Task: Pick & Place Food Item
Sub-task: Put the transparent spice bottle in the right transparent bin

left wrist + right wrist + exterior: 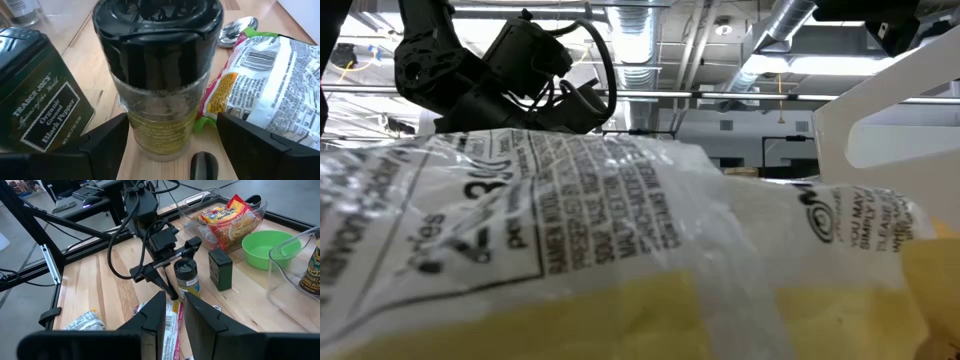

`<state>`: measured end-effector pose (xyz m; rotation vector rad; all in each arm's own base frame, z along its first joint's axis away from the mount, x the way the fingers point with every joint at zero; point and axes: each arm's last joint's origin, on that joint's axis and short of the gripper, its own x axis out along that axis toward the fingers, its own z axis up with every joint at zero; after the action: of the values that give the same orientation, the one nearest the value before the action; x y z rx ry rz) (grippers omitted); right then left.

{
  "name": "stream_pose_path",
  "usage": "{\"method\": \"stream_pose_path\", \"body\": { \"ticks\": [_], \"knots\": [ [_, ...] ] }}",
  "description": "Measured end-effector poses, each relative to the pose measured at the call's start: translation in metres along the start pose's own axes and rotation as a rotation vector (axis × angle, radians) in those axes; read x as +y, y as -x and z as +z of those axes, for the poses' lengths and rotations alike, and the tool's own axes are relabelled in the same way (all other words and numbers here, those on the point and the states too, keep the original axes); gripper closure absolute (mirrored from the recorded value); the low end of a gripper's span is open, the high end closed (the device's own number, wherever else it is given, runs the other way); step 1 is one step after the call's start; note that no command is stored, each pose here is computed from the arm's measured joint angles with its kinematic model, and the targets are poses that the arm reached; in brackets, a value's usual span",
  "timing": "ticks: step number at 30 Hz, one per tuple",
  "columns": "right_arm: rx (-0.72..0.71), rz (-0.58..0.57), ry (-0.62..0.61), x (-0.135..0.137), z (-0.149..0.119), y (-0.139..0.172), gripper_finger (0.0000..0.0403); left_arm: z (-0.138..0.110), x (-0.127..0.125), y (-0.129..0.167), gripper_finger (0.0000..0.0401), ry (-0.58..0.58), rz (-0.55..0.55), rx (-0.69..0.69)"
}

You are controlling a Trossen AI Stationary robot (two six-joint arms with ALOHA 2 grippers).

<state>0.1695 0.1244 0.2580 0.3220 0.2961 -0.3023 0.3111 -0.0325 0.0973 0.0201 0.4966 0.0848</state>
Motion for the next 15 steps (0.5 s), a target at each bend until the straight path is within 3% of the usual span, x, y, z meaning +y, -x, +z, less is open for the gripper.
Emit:
{"method": "stream_pose_path", "body": {
  "ticks": [15],
  "knots": [
    [0.003, 0.001, 0.003, -0.0001, -0.0003, 0.0000, 0.0340, 0.0021, 0.0021, -0.0043, 0.0104, 0.015, -0.002, -0.009]
  ]
}}
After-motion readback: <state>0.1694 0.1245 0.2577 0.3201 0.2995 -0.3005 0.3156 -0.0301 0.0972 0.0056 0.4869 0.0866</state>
